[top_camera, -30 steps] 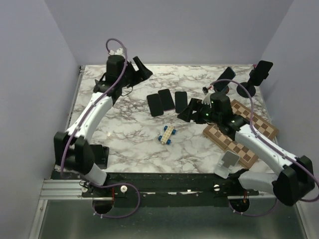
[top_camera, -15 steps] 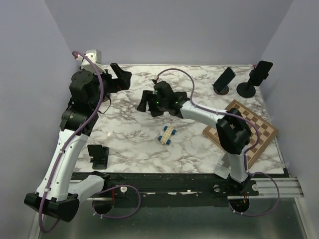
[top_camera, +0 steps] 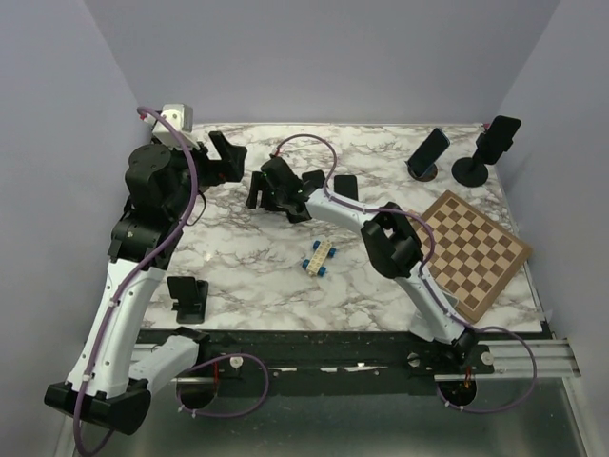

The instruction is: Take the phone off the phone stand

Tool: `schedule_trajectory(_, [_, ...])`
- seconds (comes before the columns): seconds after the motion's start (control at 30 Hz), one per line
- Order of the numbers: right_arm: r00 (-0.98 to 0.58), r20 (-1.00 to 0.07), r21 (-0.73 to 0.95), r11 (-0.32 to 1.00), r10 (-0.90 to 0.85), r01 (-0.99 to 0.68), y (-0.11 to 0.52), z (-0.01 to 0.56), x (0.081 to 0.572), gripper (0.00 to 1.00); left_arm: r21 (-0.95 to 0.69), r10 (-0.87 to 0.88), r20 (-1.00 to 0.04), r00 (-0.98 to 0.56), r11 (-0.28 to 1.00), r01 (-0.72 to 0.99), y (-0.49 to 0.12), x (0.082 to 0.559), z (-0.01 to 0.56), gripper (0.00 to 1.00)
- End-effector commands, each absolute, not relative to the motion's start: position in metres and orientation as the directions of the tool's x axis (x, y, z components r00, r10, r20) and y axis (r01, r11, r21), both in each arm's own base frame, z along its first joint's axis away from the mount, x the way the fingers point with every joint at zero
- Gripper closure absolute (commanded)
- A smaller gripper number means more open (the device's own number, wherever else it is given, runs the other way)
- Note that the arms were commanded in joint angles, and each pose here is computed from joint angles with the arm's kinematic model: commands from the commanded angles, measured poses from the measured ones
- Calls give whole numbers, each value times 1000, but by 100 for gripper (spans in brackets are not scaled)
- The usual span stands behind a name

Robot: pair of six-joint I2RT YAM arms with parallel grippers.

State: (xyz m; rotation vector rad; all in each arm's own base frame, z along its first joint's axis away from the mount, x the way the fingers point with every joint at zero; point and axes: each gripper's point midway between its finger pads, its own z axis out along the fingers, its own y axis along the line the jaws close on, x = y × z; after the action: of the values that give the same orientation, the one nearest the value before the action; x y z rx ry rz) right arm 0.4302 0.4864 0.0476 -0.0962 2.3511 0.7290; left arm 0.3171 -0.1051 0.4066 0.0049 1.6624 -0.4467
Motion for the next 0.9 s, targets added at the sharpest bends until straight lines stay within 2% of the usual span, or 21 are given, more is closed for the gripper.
schedule_trajectory(0.0, [-768, -620, 427, 890, 161, -158, 478, 26, 446, 16, -338, -300, -940, -164, 892, 302, -107, 321, 407, 1])
schedule_trajectory(0.33, [-714, -648, 332, 942, 263, 46, 436, 7, 466, 16, -473, -412, -876, -252, 836, 278, -88, 345, 390, 1])
schedule_trajectory(0.87, [-709, -617, 338, 929, 342, 153, 392, 3, 488, 15, -489, -411, -868, -280, 807, 330, -99, 349, 382, 1])
